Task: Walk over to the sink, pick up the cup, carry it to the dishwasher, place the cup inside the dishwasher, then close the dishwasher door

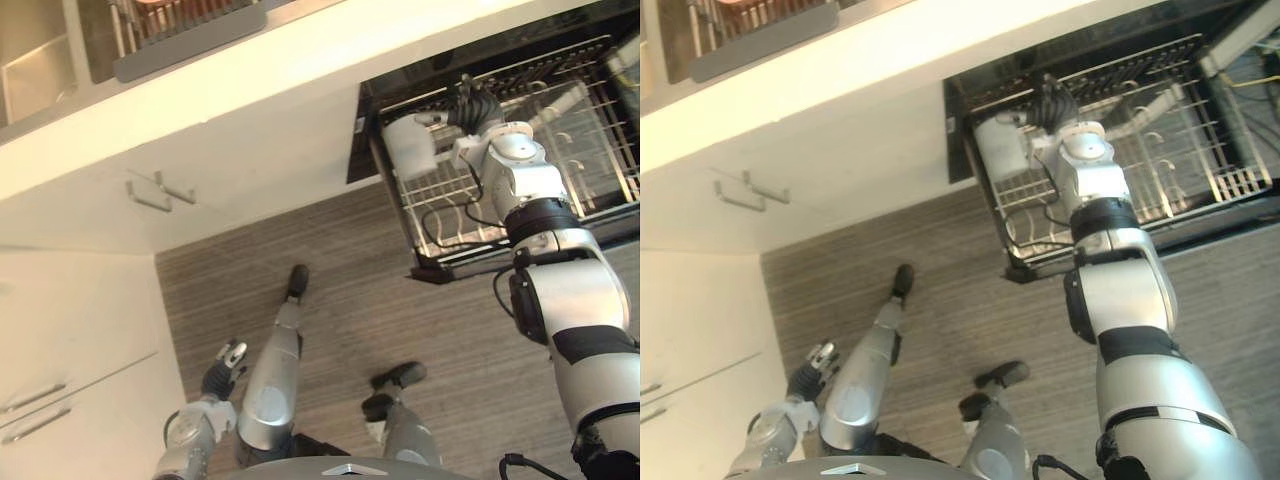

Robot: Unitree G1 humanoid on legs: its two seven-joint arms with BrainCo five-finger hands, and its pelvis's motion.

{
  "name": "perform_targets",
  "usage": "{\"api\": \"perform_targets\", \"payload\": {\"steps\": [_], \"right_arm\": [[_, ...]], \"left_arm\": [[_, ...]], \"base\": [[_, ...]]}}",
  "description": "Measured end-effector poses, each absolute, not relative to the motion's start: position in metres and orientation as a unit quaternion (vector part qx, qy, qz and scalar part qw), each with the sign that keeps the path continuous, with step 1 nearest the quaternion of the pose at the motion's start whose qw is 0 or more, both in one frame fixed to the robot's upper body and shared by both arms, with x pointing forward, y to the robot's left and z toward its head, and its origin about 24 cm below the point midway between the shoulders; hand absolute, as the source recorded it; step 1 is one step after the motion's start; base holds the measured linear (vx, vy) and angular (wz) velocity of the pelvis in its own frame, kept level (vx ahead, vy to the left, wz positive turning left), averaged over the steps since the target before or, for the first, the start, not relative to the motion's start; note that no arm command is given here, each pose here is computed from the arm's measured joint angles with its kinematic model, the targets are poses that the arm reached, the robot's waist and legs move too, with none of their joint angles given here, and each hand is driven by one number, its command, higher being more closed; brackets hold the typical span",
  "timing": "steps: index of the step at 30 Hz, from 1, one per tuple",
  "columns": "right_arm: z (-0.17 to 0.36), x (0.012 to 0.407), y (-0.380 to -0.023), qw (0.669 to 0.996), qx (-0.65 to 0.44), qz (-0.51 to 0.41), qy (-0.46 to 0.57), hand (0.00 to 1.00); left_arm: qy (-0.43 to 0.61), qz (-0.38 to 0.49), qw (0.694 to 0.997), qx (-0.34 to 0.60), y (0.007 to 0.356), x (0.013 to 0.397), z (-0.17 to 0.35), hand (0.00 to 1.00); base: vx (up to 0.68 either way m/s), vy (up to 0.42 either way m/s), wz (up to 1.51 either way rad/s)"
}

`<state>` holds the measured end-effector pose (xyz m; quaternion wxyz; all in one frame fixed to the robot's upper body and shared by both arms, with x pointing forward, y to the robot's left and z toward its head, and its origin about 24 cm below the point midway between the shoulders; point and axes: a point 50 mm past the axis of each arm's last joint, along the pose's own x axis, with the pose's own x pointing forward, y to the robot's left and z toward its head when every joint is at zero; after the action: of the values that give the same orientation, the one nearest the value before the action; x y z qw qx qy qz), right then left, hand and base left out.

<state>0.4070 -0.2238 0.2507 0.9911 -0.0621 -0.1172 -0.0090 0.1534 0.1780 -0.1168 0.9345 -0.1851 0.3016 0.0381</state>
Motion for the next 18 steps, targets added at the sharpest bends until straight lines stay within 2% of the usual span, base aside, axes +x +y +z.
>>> {"api": "perform_targets", "payload": {"steps": [4,8,9,13,18], "right_arm": [[0.203,0.387,-0.195,0.990,0.025,0.033,-0.133,0.00],[0.111,0.332,-0.157,0.986,0.132,0.066,-0.083,0.00],[0.103,0.323,-0.151,0.984,0.144,0.073,-0.079,0.00],[0.113,0.311,-0.132,0.971,0.158,0.127,-0.125,0.00],[0.132,0.303,-0.138,0.959,0.160,0.127,-0.198,0.00]], "left_arm": [[0.336,0.100,0.914,-0.205,0.195,0.128,-0.129,0.00],[0.377,0.171,0.885,-0.213,0.207,0.088,-0.143,0.00],[0.384,0.181,0.881,-0.208,0.207,0.082,-0.144,0.00],[0.394,0.227,0.867,-0.205,0.209,0.063,-0.148,0.00],[0.413,0.277,0.838,-0.222,0.207,0.033,-0.153,0.00]], "base": [[0.06,0.014,-0.31],[0.10,-0.024,-0.25],[0.07,-0.036,-0.22],[0.02,-0.034,-0.09],[-0.05,-0.011,0.63]]}}
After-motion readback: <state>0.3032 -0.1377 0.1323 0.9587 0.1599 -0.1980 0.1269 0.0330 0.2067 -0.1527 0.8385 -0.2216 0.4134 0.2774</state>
